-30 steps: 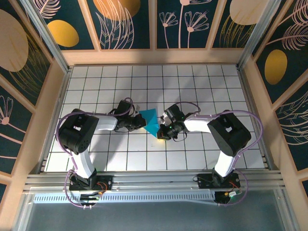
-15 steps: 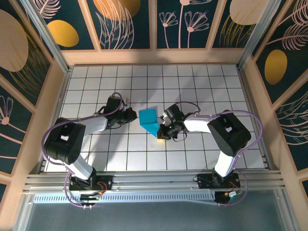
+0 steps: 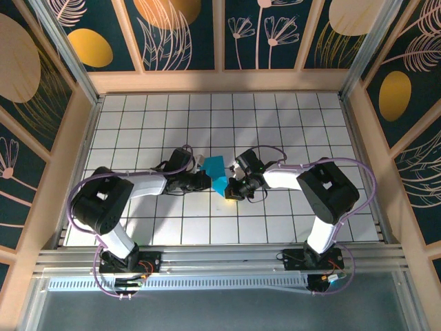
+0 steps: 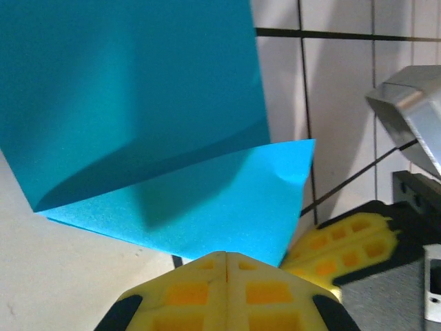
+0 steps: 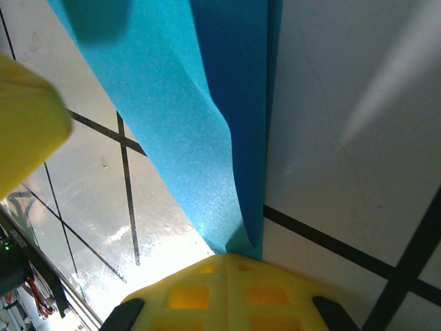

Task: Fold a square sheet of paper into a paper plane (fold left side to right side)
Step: Third fold the triangle at the center of the table.

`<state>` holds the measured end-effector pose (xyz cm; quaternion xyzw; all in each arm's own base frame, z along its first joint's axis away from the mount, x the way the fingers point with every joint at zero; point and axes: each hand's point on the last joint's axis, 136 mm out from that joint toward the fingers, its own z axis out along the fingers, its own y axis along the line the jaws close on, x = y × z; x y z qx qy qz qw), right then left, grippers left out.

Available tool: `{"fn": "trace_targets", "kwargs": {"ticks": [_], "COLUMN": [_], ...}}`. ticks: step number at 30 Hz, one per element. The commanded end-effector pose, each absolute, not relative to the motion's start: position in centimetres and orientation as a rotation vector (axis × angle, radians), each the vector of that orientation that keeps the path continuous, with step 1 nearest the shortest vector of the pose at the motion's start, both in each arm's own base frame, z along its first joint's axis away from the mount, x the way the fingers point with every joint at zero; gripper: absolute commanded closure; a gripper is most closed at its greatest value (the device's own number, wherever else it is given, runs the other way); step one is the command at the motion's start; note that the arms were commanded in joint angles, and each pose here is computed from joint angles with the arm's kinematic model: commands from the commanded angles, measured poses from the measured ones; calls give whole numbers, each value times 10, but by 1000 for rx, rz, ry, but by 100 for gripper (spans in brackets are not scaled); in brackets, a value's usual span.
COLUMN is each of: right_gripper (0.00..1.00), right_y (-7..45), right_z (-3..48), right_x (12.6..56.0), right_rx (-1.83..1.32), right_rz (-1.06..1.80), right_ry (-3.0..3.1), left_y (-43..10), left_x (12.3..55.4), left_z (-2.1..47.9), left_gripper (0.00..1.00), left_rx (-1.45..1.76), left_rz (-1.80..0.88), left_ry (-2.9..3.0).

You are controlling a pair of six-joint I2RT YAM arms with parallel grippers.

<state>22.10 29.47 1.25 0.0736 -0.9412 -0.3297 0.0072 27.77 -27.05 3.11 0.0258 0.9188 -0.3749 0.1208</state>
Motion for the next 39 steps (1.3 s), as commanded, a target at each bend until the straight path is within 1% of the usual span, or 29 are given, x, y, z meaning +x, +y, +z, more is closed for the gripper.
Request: {"fn": "trace_targets", "kwargs": {"ticks": [1, 10, 16, 24, 29, 33, 39], "right_gripper": [100, 100, 100, 100, 100, 100, 100], "right_y": [246, 247, 253, 294, 311, 323, 336], "right_z": [-36, -36, -28, 27, 52, 54, 42], "right_x": [195, 195, 198, 223, 234, 237, 247], "right_rx": [127, 134, 142, 169, 175, 180, 140], "right_rz": [-628, -632, -671, -991, -1104, -1141, -1141], "right_ry": [-2958, -2951, -2953, -2948, -2952, -2949, -2957], "left_y": [-276, -274, -261, -250, -248, -248, -248], "left_x": [288, 294, 294, 283, 282, 283, 282], "left_z": [29, 15, -1, -15, -15, -16, -15], "left_gripper": [99, 98, 100, 100, 100, 100, 100], "left_rx": [75, 43, -26, -76, -74, -72, -70], "left_rz": [-1098, -1036, -913, -845, -834, -831, -832], "left_ry": [2685, 2725, 2799, 2861, 2862, 2864, 2864]}}
